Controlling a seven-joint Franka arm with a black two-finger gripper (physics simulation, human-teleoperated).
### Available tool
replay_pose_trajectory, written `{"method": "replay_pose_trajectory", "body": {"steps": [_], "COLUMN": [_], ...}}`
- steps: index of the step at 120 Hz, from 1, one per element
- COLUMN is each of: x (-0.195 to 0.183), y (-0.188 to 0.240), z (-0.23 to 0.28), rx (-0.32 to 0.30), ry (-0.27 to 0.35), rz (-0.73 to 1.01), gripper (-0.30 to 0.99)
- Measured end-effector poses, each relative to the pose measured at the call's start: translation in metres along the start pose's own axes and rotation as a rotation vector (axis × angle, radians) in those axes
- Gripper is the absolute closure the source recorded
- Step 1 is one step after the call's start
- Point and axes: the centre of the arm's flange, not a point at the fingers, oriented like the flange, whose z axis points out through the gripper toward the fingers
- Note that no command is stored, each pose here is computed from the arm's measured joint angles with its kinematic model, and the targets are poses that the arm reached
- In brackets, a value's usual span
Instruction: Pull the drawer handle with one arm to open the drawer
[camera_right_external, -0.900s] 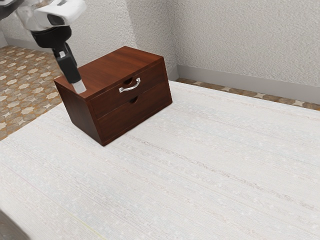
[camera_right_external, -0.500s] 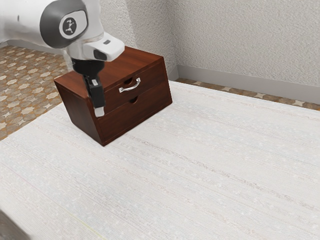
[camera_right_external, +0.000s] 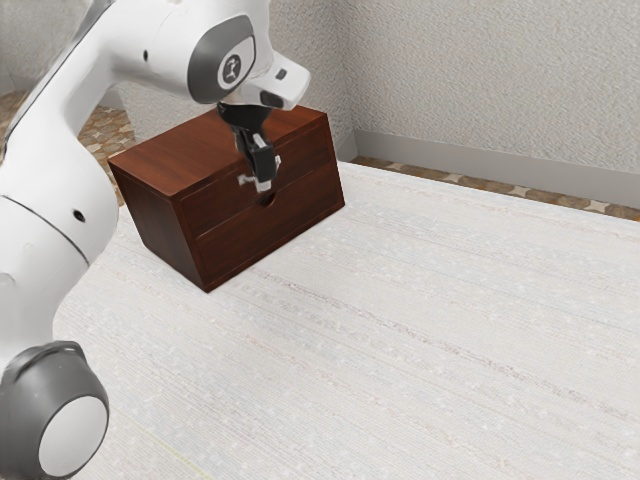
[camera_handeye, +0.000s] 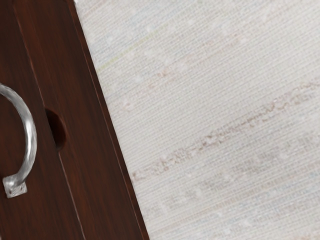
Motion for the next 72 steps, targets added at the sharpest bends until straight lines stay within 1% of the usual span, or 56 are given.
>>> {"method": "replay_pose_trajectory", "body": {"steps": [12, 18, 33, 42, 56, 72], "x": [0.003, 0.008, 0.009, 0.009, 0.012, 0.014], "y": [-0.021, -0.025, -0.036, -0.041, -0.044, -0.044], "z": [0.028, 0.04, 0.059, 0.067, 0.081, 0.084], "rx": [0.045, 0.077, 0.124, 0.147, 0.163, 0.171], "ry": [0.013, 0.01, -0.004, 0.0, 0.002, 0.013], "rz": [-0.014, -0.013, -0.047, -0.087, -0.141, -0.191], "gripper": [0.01, 0.04, 0.25, 0.34, 0.44, 0.49]}}
